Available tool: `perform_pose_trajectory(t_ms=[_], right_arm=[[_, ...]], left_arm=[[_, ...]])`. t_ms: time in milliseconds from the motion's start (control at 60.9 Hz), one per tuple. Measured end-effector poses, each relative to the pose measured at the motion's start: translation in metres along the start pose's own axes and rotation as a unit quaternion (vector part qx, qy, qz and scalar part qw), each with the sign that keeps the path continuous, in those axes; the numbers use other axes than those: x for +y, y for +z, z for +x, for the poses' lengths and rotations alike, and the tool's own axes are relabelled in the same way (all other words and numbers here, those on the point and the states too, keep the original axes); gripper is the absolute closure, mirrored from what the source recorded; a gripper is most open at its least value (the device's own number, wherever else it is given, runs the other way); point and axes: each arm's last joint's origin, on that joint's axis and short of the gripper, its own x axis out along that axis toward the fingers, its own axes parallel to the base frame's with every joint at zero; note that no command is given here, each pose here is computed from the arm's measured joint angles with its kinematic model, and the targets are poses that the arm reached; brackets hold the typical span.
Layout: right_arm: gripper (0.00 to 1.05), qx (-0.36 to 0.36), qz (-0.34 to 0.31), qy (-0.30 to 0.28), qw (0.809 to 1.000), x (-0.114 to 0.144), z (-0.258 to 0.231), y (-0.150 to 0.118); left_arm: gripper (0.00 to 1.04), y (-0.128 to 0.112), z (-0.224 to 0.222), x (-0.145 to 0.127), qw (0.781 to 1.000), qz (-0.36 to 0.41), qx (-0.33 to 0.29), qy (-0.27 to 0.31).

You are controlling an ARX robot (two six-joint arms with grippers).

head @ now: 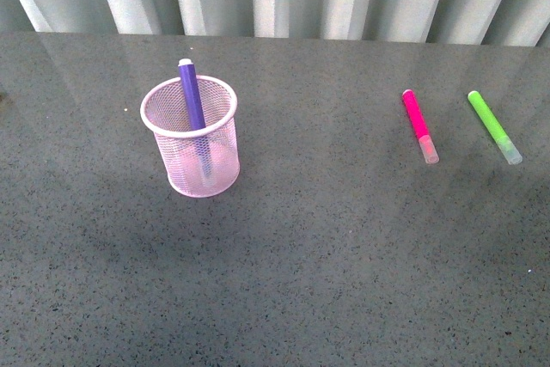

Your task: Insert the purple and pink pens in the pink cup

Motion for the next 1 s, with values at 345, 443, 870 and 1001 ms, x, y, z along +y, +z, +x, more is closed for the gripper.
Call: perform_pose_trajectory(t_ms=[345,443,870,1001], right_arm=[[0.07,0.083,0.010,0.062,0.995,0.023,0.088,0.023],[0.07,0.089,0.009,0.065,0.994,0.032,0.108,0.023],[0.07,0.124,-0.011,0.056,0.991,0.061,0.175,0.008],[0.07,0.135,-0.018,0.050,0.989,0.067,0.190,0.008]], left_arm=[[0.07,0.000,0.000,0.000,1.000,0.000,0.000,0.000],[0.07,0.000,0.000,0.000,1.000,0.000,0.000,0.000],[0.07,0.000,0.000,0.000,1.000,0.000,0.000,0.000],[0.07,0.000,0.000,0.000,1.000,0.000,0.000,0.000]])
